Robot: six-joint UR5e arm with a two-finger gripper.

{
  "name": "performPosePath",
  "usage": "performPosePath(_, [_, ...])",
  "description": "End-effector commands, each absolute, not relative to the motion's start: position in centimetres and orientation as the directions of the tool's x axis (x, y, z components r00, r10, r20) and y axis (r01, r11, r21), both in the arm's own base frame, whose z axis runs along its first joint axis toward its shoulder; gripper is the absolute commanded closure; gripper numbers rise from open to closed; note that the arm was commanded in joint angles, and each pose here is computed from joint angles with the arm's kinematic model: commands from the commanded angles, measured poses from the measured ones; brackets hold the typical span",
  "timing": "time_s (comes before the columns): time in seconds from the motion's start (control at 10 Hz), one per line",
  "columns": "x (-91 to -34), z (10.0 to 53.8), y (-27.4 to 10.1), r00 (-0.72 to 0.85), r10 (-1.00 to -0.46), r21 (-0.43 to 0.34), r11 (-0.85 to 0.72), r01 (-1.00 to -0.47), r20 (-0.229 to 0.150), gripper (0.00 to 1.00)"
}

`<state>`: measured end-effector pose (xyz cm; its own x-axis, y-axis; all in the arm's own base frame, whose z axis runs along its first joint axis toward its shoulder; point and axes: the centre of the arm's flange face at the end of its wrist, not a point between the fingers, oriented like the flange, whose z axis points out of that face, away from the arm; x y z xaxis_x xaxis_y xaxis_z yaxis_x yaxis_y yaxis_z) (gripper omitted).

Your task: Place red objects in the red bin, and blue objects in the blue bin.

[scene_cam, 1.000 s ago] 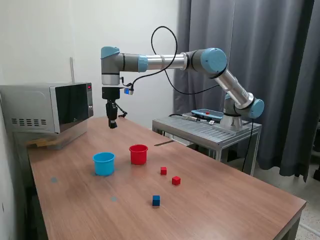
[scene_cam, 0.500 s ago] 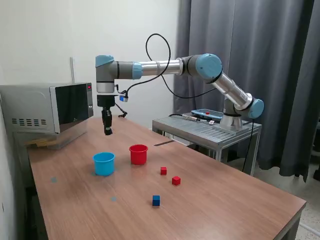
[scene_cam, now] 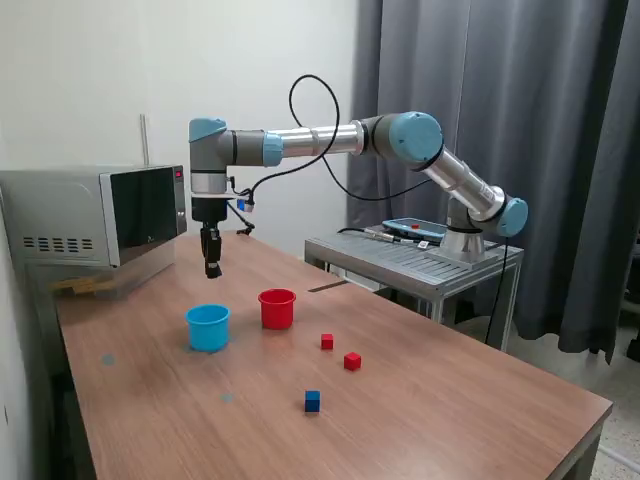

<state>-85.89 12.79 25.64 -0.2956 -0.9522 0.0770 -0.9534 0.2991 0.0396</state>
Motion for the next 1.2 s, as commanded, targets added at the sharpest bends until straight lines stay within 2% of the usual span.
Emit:
performPosePath(0.0, [-86.38,24.7,12.58,-0.288,-0.955,0.059,0.293,-0.954,0.076,1.0])
performPosePath(1.1, [-86.56,23.8,11.65,-0.275,-0.958,0.058,0.28,-0.958,0.077,1.0])
